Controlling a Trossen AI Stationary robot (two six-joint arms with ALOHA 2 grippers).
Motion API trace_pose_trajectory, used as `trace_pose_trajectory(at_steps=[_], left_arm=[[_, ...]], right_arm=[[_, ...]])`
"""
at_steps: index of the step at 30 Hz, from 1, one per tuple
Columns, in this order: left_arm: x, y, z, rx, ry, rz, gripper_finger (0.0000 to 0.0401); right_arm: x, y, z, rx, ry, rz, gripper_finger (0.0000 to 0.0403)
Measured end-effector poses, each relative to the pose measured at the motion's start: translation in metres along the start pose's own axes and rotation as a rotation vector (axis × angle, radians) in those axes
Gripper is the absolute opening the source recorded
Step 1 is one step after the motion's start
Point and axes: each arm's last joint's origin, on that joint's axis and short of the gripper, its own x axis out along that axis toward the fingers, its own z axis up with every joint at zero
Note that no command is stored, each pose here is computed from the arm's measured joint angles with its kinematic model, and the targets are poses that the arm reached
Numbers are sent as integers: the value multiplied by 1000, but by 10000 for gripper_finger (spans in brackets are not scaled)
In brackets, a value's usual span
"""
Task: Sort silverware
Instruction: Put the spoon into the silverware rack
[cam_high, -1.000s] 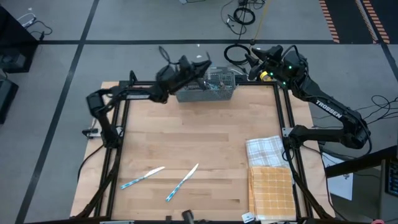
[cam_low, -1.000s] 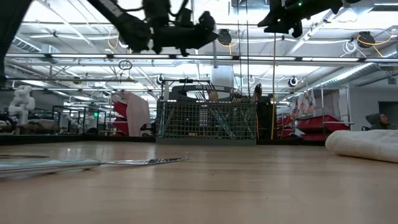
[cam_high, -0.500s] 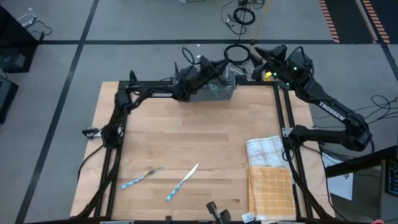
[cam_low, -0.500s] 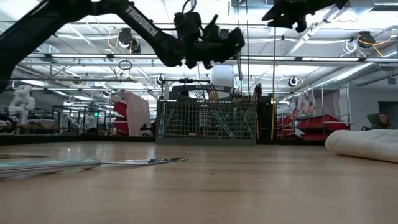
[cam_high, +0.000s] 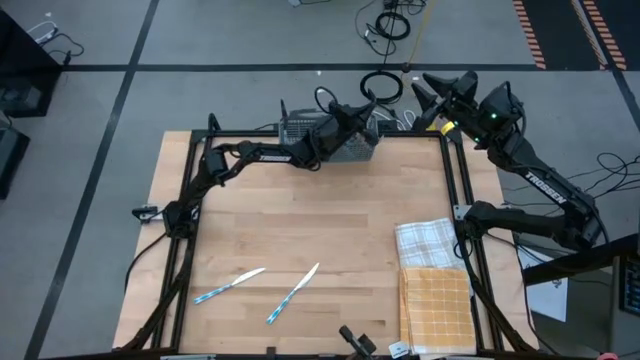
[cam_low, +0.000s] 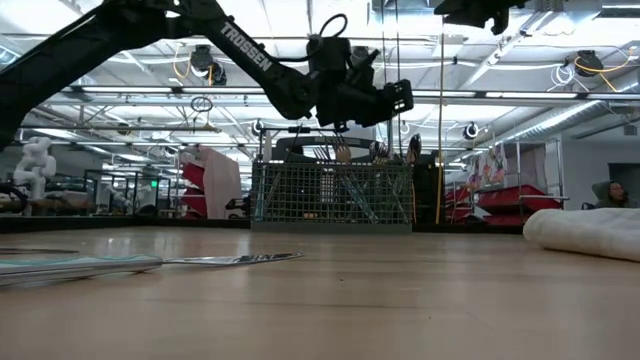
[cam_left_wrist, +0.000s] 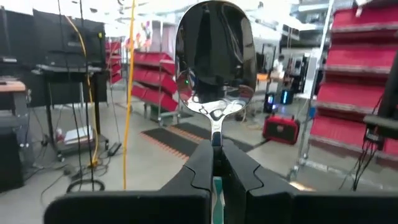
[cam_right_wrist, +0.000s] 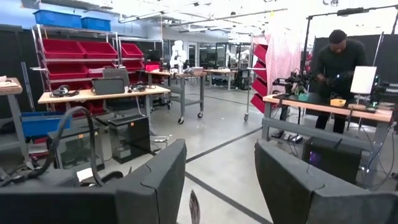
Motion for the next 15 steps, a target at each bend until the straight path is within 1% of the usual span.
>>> trace_pose_trajectory(at_steps=[6,12,15], left_arm=[[0,2,-7,23,63,3,18],[1,2,-7,59,71,-4,78],[1,4,-7,59,68,-32,98]], right_arm=[[-2,0,1,-27,-7,0,180],[-2,0,1,-27,-8,0,180],[-2,0,1,-17,-8,13,180]])
